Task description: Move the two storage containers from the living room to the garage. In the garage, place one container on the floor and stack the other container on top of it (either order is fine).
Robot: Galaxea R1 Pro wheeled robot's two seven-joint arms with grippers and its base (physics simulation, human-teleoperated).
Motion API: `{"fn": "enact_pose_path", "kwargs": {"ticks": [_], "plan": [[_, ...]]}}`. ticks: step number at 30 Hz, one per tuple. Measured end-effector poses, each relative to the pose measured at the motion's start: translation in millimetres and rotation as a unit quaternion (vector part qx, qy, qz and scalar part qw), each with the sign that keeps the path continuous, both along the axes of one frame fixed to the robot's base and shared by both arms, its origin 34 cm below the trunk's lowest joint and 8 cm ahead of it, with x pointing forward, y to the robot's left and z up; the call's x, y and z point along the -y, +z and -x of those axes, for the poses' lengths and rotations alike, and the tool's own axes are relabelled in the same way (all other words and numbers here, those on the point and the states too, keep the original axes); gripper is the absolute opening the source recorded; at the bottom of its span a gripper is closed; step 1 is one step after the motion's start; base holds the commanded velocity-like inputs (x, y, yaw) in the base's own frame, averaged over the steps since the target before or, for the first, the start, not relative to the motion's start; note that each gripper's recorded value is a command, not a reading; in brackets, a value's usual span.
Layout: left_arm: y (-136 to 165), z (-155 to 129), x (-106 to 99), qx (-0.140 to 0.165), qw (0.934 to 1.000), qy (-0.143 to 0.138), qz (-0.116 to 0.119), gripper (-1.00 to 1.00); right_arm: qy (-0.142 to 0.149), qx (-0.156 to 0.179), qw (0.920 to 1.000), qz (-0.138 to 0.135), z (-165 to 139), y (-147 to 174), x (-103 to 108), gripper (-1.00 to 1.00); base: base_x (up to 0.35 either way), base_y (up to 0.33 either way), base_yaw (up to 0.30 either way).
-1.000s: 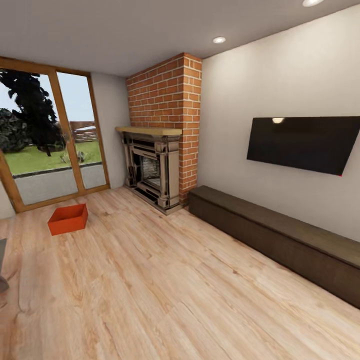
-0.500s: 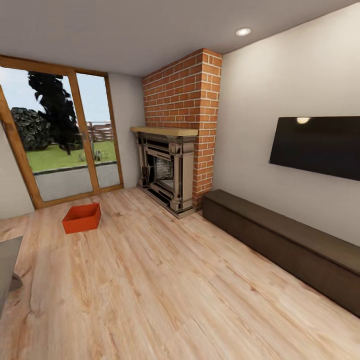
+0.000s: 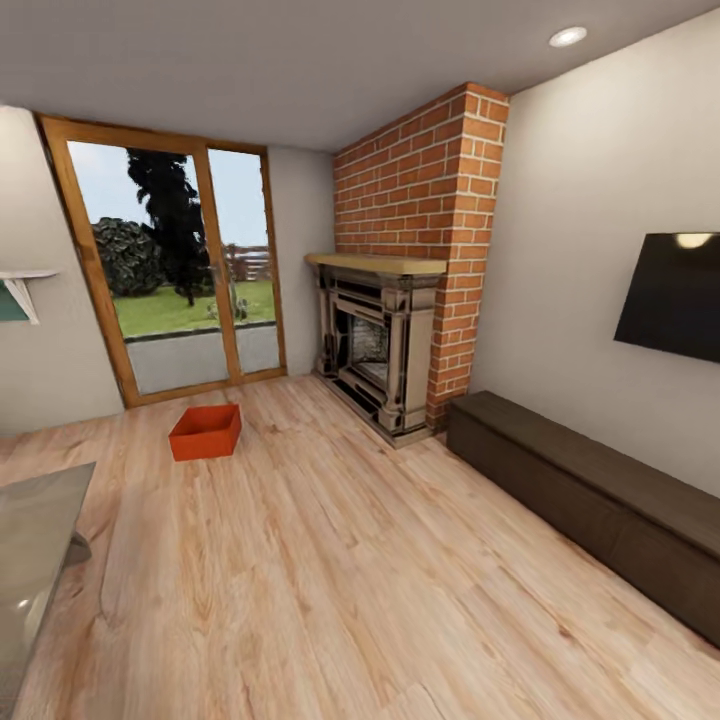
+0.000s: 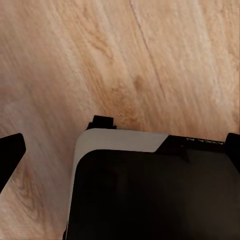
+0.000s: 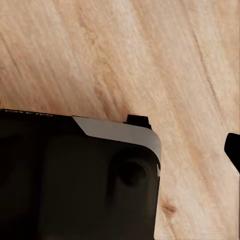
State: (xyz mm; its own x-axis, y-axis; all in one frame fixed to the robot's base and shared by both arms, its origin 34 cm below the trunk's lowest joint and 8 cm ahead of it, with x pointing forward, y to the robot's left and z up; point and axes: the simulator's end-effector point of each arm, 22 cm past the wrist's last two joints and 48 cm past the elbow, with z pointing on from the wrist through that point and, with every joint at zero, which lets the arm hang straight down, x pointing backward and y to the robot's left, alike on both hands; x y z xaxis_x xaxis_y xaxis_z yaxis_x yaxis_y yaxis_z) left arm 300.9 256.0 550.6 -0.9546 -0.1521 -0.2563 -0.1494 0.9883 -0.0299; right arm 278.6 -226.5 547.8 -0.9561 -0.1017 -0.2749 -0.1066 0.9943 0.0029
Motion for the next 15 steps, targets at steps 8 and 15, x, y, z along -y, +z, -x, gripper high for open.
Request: {"fn": "enact_pose_path", "kwargs": {"ticks": [8, 15], "plan": [[0.0, 0.0, 0.1, 0.0, 1.0, 0.0, 0.0, 1.0, 0.0, 0.0, 1.0, 0.0, 0.2, -0.1, 0.4, 1.0, 0.323, 0.0, 0.024], [0.0, 0.0, 0.0, 0.0, 1.0, 0.0, 0.0, 1.0, -0.001, 0.0, 1.0, 0.0, 0.0, 0.0, 0.1, 1.0, 0.323, 0.0, 0.189]]}}
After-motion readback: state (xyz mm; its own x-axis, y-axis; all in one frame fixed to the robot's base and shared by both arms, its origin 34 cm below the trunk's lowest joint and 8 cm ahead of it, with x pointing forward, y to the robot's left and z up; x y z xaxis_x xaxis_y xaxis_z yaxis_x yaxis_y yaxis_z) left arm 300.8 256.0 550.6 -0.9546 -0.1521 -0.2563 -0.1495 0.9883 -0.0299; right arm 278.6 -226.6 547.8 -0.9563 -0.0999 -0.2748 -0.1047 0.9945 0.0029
